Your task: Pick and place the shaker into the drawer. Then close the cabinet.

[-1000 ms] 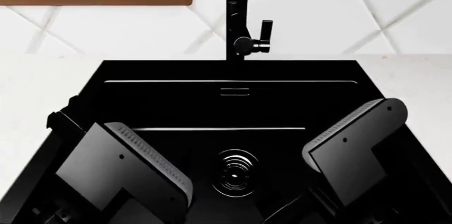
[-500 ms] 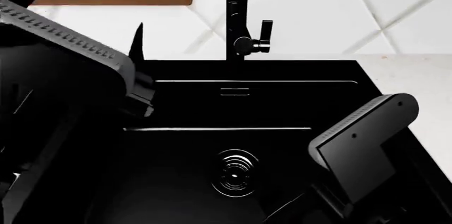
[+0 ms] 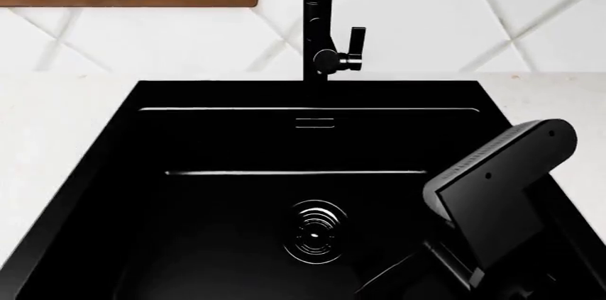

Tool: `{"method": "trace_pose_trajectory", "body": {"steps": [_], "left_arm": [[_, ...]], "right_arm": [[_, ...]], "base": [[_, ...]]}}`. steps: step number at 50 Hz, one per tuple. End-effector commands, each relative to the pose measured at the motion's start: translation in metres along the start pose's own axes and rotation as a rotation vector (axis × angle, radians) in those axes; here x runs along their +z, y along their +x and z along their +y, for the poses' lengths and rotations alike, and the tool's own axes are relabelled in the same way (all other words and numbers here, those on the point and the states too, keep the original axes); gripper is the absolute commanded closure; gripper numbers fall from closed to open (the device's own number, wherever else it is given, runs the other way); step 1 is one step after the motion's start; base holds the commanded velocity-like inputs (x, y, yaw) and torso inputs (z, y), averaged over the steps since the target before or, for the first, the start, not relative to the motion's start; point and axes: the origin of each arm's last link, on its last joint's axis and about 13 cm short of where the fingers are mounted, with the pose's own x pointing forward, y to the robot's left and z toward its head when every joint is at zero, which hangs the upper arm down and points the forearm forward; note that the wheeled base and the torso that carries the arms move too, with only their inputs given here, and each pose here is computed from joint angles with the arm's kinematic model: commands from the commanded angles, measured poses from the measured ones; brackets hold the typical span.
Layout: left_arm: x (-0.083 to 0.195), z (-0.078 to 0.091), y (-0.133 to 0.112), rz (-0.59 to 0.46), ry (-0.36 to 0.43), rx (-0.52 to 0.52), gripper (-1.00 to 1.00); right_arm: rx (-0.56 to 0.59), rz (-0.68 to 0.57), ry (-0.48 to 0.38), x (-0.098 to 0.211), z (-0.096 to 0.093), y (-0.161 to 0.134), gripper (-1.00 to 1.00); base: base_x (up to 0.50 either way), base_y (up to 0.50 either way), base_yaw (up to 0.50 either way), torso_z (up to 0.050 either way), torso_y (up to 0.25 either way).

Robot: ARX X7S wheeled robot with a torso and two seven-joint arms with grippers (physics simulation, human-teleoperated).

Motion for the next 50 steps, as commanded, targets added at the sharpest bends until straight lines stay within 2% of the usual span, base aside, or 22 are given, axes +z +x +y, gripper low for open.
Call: {"method": "trace_pose_trajectory", "body": {"steps": [1, 9, 13, 18, 25, 31, 32, 35, 39, 50], "left_arm": [[0.028, 0.014, 0.041, -0.183, -0.002, 0.12, -1.0], [0.049, 0.019, 0.069, -0.258, -0.006, 0.174, -1.0], [0.055, 0.02, 0.093, -0.262, -0.073, 0.23, -1.0], [0.062, 0.018, 0.135, -0.242, -0.217, 0.283, -1.0], [0.068, 0.008, 0.175, -0.182, -0.445, 0.263, -1.0], [0.065, -0.005, 0.191, -0.067, -0.708, 0.144, -1.0], [0.065, -0.009, 0.192, -0.032, -0.771, 0.084, -1.0], [0.07, -0.018, 0.192, 0.007, -0.873, -0.058, -1.0], [0.085, -0.027, 0.188, -0.005, -0.9, -0.221, -1.0], [0.101, -0.06, 0.179, 0.026, -0.883, -0.475, -1.0]], "right_arm": [[-0.007, -0.007, 0.008, 0.0, -0.003, -0.001, -1.0], [-0.014, -0.014, 0.012, 0.003, -0.005, -0.004, -1.0], [-0.014, -0.018, 0.009, 0.004, -0.005, -0.006, -1.0], [-0.022, -0.02, 0.008, 0.007, -0.007, -0.008, -1.0], [-0.029, -0.021, 0.012, 0.007, -0.009, -0.011, -1.0], [-0.037, -0.016, 0.018, 0.004, -0.011, -0.011, -1.0], [-0.037, -0.016, 0.019, 0.004, -0.011, -0.011, -1.0], [-0.036, -0.018, 0.021, 0.004, -0.011, -0.012, -1.0], [-0.032, -0.016, 0.023, 0.002, -0.01, -0.011, -1.0], [-0.026, -0.019, 0.035, -0.003, -0.01, -0.012, -1.0]], "base": [[0.0, 0.0, 0.0, 0.0, 0.0], [0.0, 0.0, 0.0, 0.0, 0.0], [0.0, 0.0, 0.0, 0.0, 0.0], [0.0, 0.0, 0.0, 0.0, 0.0], [0.0, 0.0, 0.0, 0.0, 0.0], [0.0, 0.0, 0.0, 0.0, 0.0], [0.0, 0.0, 0.0, 0.0, 0.0], [0.0, 0.0, 0.0, 0.0, 0.0], [0.0, 0.0, 0.0, 0.0, 0.0], [0.0, 0.0, 0.0, 0.0, 0.0]]}}
